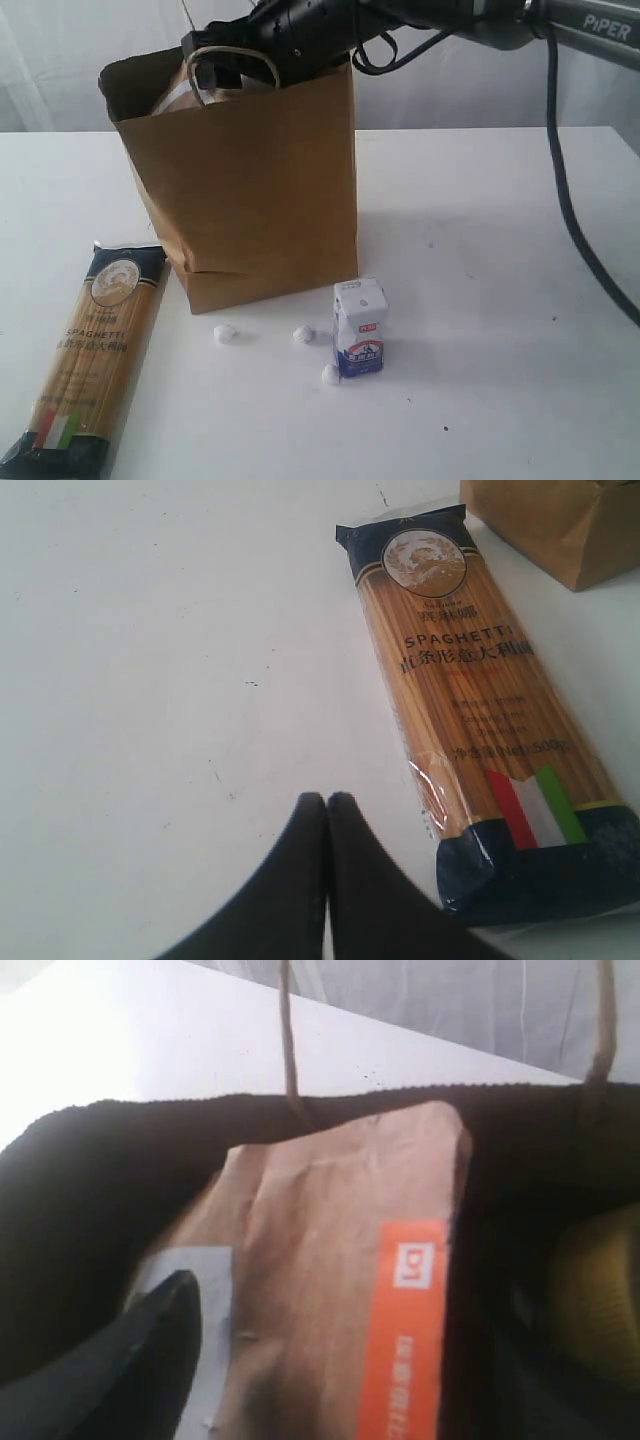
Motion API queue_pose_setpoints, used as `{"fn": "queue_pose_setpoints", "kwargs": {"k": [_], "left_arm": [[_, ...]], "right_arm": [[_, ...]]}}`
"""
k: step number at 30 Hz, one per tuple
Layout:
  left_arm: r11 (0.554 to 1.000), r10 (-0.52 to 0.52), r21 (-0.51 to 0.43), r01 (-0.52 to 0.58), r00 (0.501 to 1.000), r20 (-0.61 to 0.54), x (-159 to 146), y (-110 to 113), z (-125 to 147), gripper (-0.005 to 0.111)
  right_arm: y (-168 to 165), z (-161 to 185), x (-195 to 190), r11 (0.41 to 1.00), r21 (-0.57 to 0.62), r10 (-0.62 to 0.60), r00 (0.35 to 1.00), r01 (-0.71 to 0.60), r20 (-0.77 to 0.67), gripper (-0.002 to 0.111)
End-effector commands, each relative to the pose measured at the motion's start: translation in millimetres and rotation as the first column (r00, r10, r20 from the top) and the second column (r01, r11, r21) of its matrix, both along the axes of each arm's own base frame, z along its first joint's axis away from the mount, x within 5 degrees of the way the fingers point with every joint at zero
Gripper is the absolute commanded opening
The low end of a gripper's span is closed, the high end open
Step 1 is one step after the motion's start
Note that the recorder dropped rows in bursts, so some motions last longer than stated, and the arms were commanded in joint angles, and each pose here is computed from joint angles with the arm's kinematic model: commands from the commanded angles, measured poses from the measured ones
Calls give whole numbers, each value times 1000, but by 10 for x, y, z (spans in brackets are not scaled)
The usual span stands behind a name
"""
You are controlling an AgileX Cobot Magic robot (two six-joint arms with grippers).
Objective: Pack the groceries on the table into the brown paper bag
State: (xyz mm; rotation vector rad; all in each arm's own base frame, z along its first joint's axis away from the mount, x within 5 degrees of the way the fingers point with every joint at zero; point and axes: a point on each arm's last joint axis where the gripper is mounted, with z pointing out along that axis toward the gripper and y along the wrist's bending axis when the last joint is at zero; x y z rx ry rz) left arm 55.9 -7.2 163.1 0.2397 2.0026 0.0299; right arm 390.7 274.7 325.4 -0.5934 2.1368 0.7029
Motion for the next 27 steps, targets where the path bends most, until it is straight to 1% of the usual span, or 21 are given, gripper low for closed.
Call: {"fn": "queue_pose_setpoints", "kwargs": {"k": [1, 7, 11, 14, 16, 18, 19, 20, 21, 23, 24, 25, 27], "left_arm": [[1000, 7, -14, -7, 1000, 1, -3, -1, -8, 0], [1000, 7, -14, -7, 1000, 1, -3, -1, -8, 0], [1000, 7, -14, -7, 1000, 1, -3, -1, -8, 0], [1000, 7, -14, -7, 1000, 1, -3, -1, -8, 0], [1000, 7, -14, -7, 1000, 1, -3, -1, -8, 0], [1000, 7, -14, -7, 1000, 1, -3, -1, -8, 0], [1000, 7, -14, -7, 1000, 1, -3, -1, -8, 0], [1000, 7, -14, -7, 1000, 1, -3, -1, -8, 0], [1000, 7, -14, -7, 1000, 1, -3, -1, -8, 0], [1000, 7, -14, -7, 1000, 1, -3, -1, -8, 0], [1000, 7, -14, -7, 1000, 1, -3, -1, -8, 0], [1000, 7, -14, -7, 1000, 1, -3, -1, -8, 0], [1000, 7, -14, -7, 1000, 1, -3, -1, -8, 0]], "right_arm": [[-42, 233, -52, 1000, 30, -10, 997, 8, 70, 64], [-159, 588, -172, 998, 54, -29, 984, 20, 177, 64], [-255, 833, -335, 999, 48, -12, 978, 2, 210, 64], [-349, 955, -462, 1000, -24, 20, 973, -15, 228, 64], [-443, 1019, -546, 994, -110, 44, 970, -18, 239, 64], [-569, 1049, -630, 976, -218, 47, 975, 2, 217, 63], [-644, 1057, -671, 961, -275, 30, 980, 25, 196, 61], [-713, 1061, -703, 946, -319, 2, 985, 55, 174, 57], [-806, 1066, -741, 919, -383, -33, 988, 91, 154, 52], [-993, 1069, -807, 843, -515, -102, 986, 154, 128, 39], [-1101, 1084, -830, 787, -584, -145, 980, 198, 138, 31], [-1190, 1118, -841, 738, -629, -181, 969, 247, 169, 23], [-1334, 1236, -845, 653, -670, -219, 935, 352, 279, 9]]}}
